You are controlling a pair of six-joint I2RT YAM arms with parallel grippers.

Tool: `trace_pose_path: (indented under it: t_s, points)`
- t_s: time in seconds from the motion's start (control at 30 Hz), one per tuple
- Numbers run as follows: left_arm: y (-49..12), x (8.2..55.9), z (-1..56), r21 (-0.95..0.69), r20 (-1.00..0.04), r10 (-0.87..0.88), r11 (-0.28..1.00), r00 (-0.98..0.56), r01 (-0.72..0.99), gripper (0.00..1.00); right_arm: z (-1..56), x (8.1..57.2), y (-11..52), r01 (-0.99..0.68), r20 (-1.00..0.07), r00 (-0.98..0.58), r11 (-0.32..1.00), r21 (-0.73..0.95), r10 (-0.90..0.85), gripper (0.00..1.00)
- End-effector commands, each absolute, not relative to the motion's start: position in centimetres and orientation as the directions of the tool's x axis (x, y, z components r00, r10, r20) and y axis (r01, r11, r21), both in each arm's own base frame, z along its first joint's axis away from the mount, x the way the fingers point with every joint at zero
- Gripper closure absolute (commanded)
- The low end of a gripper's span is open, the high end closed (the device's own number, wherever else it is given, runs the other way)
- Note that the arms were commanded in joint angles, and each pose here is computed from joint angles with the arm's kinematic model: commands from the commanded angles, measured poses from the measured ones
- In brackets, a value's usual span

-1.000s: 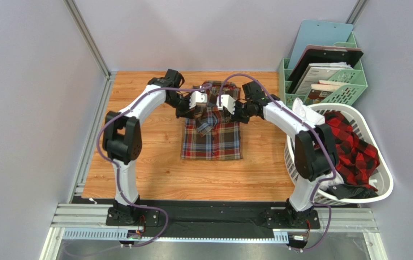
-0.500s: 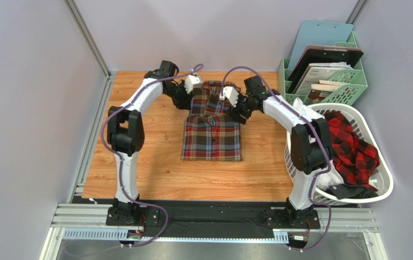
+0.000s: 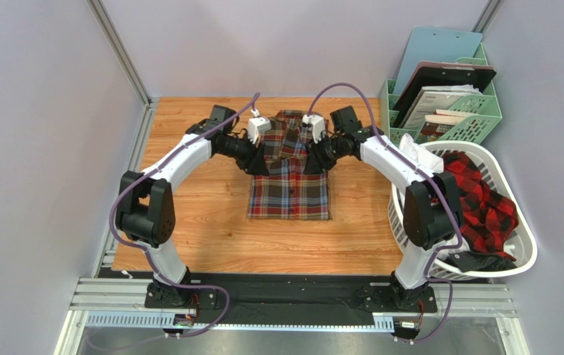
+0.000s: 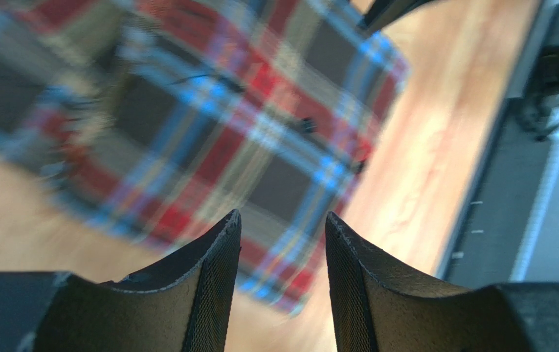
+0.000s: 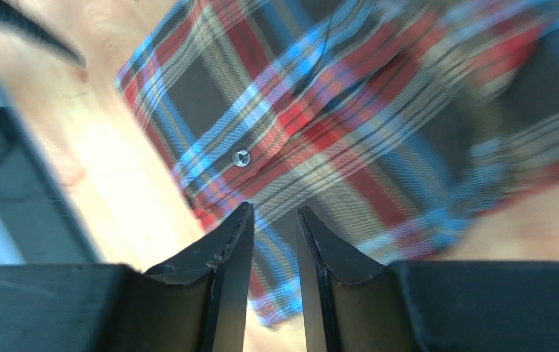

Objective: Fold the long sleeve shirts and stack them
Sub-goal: Fold the shirt

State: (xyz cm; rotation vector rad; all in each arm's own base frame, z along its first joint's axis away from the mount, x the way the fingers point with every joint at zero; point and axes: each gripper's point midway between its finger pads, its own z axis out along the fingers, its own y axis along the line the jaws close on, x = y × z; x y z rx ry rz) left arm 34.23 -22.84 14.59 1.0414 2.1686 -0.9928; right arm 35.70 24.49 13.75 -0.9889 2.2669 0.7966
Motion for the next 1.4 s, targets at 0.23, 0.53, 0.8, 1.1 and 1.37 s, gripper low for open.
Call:
trace_pose_path:
  t_s: [0.23, 0.53, 0.8, 1.1, 1.37]
  points:
    - [-22.9, 29.9, 4.8, -0.818, -0.244, 0.147, 0.5, -0.958, 0.285, 0.47, 4.3, 29.5, 24.8, -0.39, -0.293, -0.921, 0.6, 0.699, -0.258, 0.63]
    - [-22.3, 25.1, 12.4, -0.812, -0.476, 0.156, 0.3, -0.865, 0.501, 0.4, 11.4, 26.8, 25.2, -0.372, -0.34, -0.928, 0.447, 0.814, -0.153, 0.38]
    - [-27.8, 22.0, 12.9, -0.873, -0.429, 0.184, 0.167, -0.884, 0.458, 0.2, 11.2, 23.2, 29.3, -0.38, -0.326, -0.922, 0.318, 0.869, -0.211, 0.32]
    - [-24.4, 24.7, 1.9, -0.915, -0.059, 0.028, 0.399, -0.998, 0.065, 0.27, 2.0, 23.4, 26.5, -0.067, 0.005, -0.987, 0.439, 0.896, -0.16, 0.46]
    - [-24.2, 23.0, 9.8, -0.916, -0.249, 0.063, 0.309, -0.966, 0.256, 0.3, 9.9, 22.5, 25.5, -0.217, -0.137, -0.963, 0.366, 0.905, -0.234, 0.47]
